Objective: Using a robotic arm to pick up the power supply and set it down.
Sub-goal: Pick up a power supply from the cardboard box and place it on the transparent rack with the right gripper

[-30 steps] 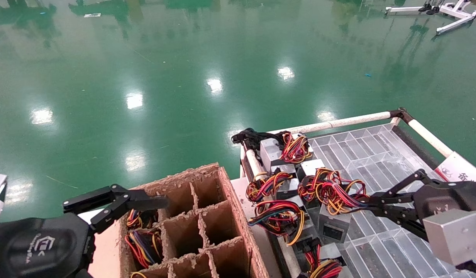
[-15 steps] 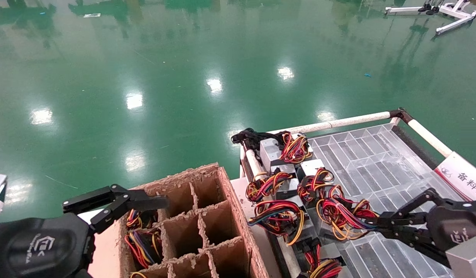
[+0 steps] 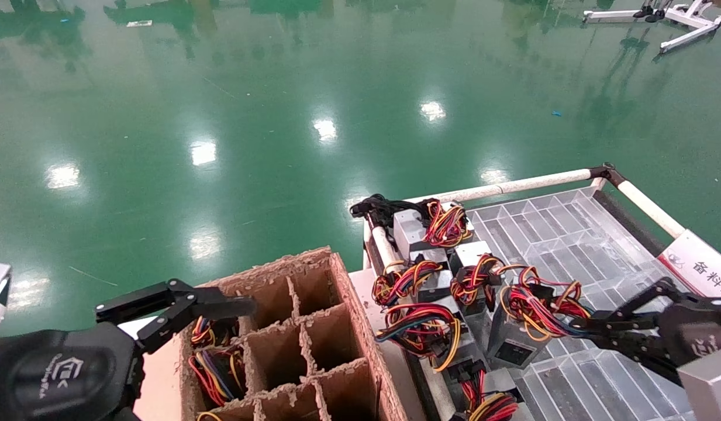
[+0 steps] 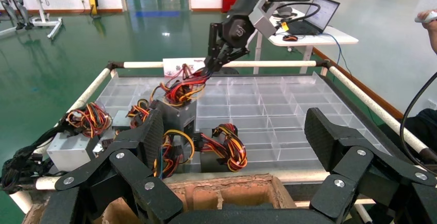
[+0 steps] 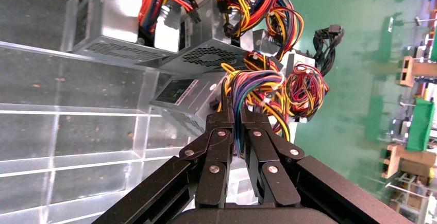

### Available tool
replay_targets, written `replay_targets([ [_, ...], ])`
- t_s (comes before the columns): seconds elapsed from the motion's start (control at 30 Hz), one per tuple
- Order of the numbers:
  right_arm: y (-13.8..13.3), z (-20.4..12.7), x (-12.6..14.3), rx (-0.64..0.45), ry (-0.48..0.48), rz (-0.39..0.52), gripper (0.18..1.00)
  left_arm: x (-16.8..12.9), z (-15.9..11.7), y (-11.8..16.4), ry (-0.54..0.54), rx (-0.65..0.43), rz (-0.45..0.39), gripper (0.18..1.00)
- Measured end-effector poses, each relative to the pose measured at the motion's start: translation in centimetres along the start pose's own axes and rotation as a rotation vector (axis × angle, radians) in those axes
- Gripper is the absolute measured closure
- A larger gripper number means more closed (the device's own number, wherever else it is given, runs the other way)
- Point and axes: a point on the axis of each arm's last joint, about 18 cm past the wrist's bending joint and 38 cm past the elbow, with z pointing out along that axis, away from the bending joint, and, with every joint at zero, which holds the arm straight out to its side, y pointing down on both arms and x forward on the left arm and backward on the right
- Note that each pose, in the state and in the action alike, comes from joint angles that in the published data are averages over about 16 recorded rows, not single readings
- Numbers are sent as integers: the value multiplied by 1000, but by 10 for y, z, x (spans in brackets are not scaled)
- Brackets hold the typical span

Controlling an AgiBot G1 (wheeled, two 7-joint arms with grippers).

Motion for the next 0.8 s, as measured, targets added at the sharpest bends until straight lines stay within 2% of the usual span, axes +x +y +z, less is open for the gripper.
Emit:
replay_targets([
  [0.43,-15,11,14,55,-44,-105,986,0,0,0,0,0,0,184],
  [0.8,-3,12,8,1,-59,-44,986,0,0,0,0,0,0,184],
])
